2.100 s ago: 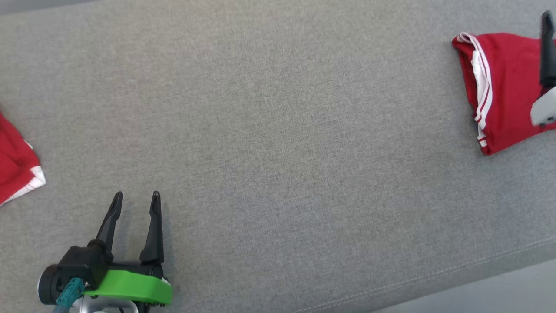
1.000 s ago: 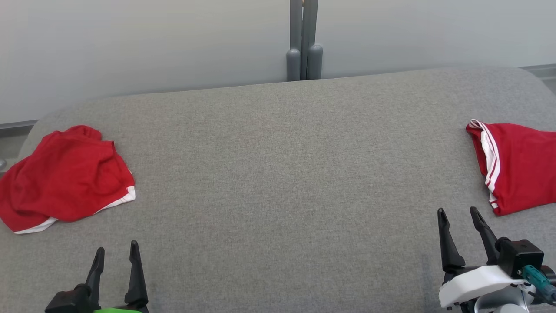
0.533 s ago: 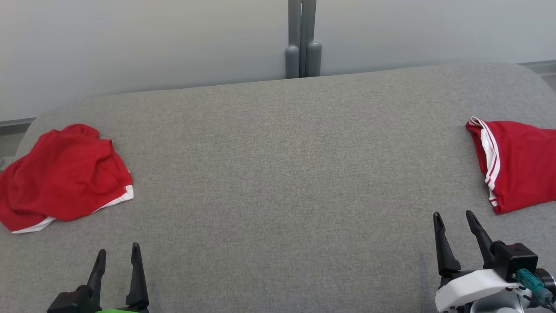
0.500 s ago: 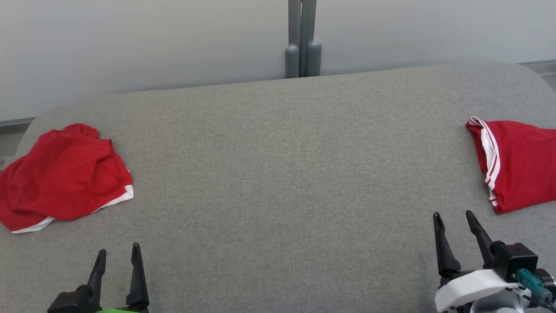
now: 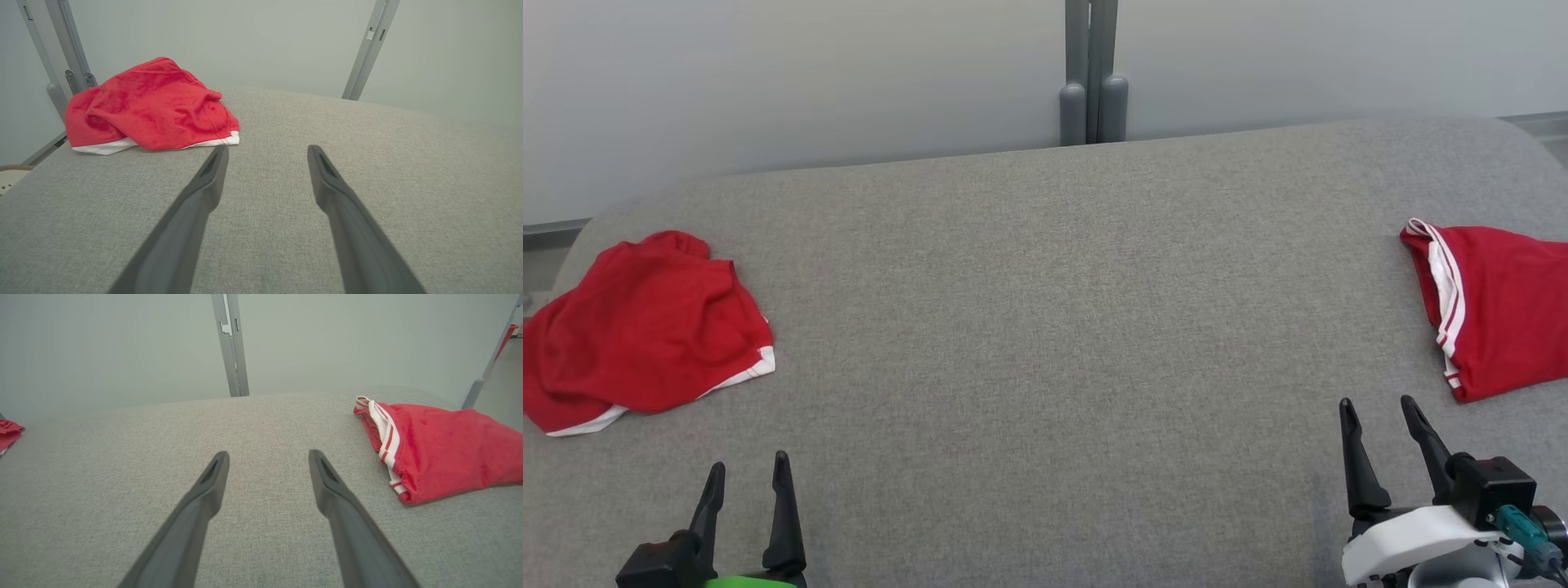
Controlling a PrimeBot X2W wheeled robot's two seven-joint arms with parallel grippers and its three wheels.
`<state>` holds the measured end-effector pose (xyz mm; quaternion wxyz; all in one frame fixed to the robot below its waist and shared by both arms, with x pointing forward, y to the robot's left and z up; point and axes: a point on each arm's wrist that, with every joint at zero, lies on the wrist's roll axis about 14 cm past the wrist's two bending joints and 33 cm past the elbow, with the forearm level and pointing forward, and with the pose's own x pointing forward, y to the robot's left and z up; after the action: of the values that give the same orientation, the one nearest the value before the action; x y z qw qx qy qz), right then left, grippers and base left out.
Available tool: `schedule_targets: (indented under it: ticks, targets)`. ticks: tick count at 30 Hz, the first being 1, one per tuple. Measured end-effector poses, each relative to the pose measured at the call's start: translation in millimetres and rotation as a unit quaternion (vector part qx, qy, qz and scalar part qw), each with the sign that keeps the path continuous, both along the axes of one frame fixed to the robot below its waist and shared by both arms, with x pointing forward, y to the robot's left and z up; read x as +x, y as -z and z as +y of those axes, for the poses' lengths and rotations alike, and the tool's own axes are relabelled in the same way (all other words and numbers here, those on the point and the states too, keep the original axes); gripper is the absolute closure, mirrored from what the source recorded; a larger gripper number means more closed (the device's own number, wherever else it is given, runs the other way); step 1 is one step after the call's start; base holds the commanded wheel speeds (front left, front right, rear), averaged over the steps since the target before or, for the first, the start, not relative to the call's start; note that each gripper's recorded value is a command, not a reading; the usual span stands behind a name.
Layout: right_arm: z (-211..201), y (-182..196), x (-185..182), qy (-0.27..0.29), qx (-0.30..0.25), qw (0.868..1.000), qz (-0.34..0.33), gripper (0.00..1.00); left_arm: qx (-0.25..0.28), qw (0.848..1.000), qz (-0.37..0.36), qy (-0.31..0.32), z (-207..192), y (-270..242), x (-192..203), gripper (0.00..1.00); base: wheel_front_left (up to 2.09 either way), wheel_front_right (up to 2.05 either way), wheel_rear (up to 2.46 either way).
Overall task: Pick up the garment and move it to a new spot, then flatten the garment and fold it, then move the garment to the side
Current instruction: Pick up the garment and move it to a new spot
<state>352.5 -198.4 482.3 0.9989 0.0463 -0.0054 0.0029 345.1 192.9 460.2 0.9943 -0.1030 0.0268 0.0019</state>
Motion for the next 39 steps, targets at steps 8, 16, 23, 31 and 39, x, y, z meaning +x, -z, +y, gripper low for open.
schedule_targets:
  ticks: [8, 16, 23, 31, 39]
  targets:
    - [24, -4, 9, -0.039, -0.003, 0.999, -0.007, 0.0, 0.001, 1.0, -0.01, -0.028, 16, -7, -12, 0.0, 0.0, 0.0, 0.0]
    - [85, -7, 23, -0.128, 0.004, 0.992, -0.011, 0.0, 0.014, 0.995, -0.012, -0.103, 61, -8, -55, 0.0, 0.0, 0.0, 0.0]
    - [148, -14, 30, -0.217, 0.008, 0.976, -0.017, 0.0, 0.031, 0.983, -0.013, -0.18, 108, -10, -103, 0.0, 0.0, 0.0, 0.0]
    - [215, -27, 31, -0.306, 0.012, 0.951, -0.032, 0.0, 0.027, 0.966, -0.032, -0.256, 137, -19, -149, 0.0, 0.0, 0.0, 0.0]
    - [219, -25, 30, -0.311, 0.012, 0.95, -0.029, 0.0, 0.023, 0.963, -0.033, -0.266, 138, -18, -158, 0.0, 0.0, 0.0, 0.0]
